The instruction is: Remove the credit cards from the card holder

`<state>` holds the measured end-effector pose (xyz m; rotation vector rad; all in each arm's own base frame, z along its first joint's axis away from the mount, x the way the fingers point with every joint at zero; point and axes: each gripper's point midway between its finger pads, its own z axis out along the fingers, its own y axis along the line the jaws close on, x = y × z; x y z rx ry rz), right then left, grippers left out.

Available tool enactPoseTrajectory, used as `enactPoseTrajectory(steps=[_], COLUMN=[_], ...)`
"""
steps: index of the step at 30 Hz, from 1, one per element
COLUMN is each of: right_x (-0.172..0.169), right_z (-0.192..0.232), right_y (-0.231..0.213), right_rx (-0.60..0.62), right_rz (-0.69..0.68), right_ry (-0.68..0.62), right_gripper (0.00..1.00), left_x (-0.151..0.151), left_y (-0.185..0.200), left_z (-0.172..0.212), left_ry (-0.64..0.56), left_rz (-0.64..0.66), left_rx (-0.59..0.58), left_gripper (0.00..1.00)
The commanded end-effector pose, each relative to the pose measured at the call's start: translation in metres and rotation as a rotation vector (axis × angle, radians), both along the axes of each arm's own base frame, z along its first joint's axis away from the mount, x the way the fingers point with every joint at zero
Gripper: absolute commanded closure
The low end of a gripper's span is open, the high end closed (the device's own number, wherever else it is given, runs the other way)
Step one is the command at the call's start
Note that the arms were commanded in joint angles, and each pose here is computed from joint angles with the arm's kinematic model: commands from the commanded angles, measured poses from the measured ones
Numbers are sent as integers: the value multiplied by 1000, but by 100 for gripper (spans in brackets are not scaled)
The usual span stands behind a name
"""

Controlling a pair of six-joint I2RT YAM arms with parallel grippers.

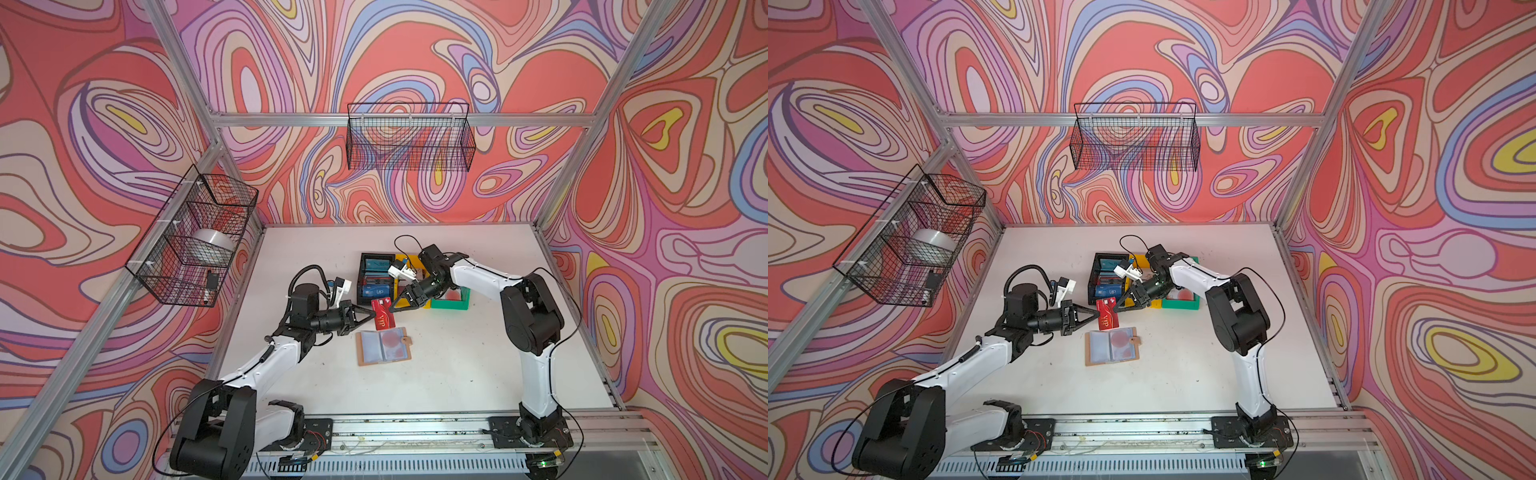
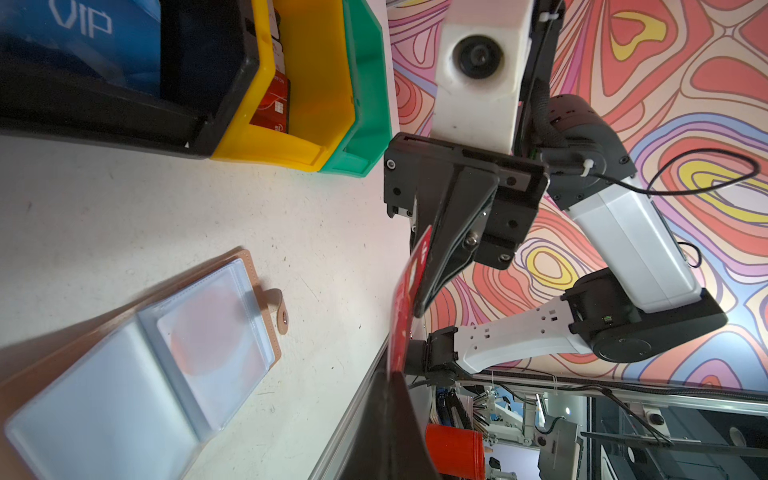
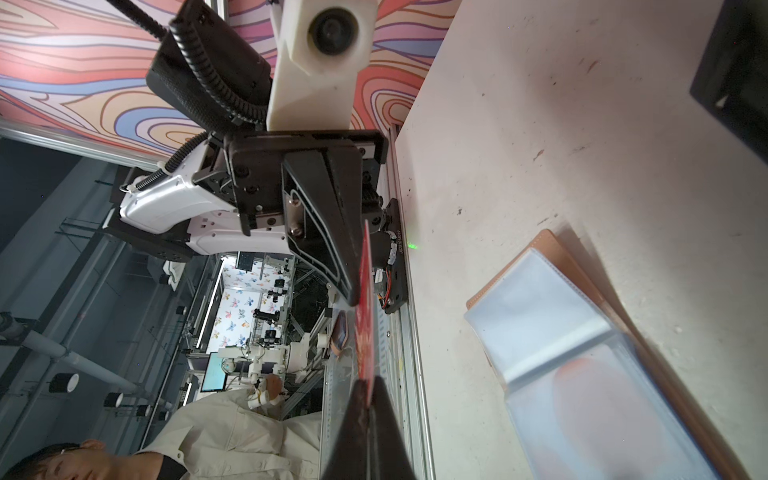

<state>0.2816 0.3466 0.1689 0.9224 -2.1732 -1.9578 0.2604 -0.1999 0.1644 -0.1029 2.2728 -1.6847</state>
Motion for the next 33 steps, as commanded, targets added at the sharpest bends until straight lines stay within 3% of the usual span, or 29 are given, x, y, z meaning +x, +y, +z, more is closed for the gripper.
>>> enactPoseTrajectory(steps=[1, 5, 10, 13, 17, 22, 26, 30, 33], right_x=[-5, -5, -4, 1, 10, 23, 45, 66, 84], right_z=[6, 8, 6, 6, 6, -4, -16, -11, 2], right_y=[3, 3, -1, -5, -12, -26, -51, -71, -75], right_rx=[25, 14, -39, -77, -146, -319, -560, -694, -724], right_rz=[28, 33, 52, 49, 57, 63, 47, 61, 49], right_ry=[-2, -15, -56, -88, -147, -242, -367, -516, -618], right_gripper=[100, 100, 100, 100, 100, 100, 100, 100, 100], left_x=[3, 2, -5, -11, -9, -7, -6, -4, -2], left_y=[2, 2, 4, 6, 6, 6, 5, 4, 4], left_z=[-5, -5, -10, -12, -3, -5, -5, -5, -6], left_ry=[10, 9, 12, 13, -9, -6, -6, -6, -4], left_rz=[13, 11, 2, -6, -18, -30, -46, -52, -56], left_rx=[6, 7, 41, 71, 87, 100, 103, 104, 105], left_gripper=[100, 100, 73, 66, 70, 71, 71, 71, 71])
